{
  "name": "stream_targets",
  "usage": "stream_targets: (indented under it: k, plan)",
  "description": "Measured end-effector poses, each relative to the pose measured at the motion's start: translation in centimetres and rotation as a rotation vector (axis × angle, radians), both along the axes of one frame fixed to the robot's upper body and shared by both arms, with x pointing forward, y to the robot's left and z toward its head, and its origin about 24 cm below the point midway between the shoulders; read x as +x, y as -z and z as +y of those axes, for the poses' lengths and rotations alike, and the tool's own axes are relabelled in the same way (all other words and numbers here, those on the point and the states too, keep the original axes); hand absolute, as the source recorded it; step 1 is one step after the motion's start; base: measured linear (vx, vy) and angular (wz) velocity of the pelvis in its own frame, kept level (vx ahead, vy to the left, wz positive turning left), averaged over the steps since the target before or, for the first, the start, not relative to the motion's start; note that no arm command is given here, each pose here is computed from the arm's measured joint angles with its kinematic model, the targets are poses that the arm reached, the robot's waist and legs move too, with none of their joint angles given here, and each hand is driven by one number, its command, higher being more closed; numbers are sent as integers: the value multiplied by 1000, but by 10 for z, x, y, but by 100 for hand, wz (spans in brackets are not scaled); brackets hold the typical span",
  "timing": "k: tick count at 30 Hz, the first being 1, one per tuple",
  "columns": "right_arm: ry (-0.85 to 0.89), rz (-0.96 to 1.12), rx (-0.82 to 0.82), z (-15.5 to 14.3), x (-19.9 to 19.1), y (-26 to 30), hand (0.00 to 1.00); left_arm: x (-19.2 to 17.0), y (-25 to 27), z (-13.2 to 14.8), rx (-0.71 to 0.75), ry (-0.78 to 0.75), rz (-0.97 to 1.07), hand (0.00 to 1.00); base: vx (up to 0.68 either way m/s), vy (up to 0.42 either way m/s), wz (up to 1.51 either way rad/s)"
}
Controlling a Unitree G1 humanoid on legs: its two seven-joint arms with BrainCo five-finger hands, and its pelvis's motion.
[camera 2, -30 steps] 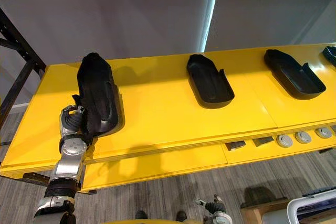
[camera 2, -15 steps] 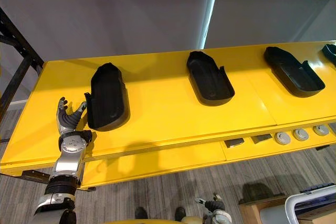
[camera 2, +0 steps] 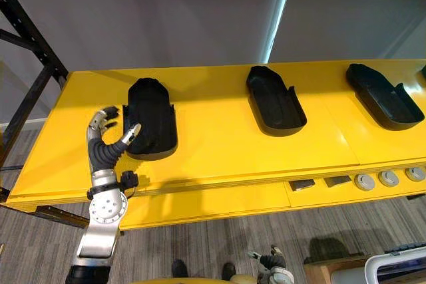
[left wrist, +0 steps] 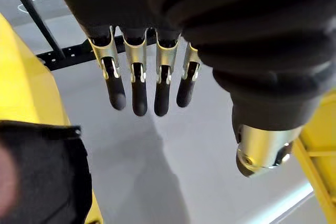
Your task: Walk over and take plastic housings, then place them on the shelf
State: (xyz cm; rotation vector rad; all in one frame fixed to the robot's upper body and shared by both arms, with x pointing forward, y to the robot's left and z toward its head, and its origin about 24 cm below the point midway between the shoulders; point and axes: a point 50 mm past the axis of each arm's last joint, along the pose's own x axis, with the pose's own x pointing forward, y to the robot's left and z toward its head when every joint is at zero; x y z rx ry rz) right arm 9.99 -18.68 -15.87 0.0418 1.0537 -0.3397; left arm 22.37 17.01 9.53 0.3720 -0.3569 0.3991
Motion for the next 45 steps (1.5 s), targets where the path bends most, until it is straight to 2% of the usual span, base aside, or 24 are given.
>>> stream_targets:
  k: [9,17,29,45]
  plan:
    - [-30,-3,0,4,1,-1,0,-1,31,-18,43,118,157,100,-5,-1,1]
    - [-33,1,0,4,2,-1,0,1,76,-19,76,113,378,100,14,-10,-3]
    - [-30,-8,3,6,4,-2,0,26,75,-16,104,101,391,100,-6,-14,-6]
    - [-1,-3,7,4,2,-1,0,34,75,-5,120,22,395,100,5,-5,-4]
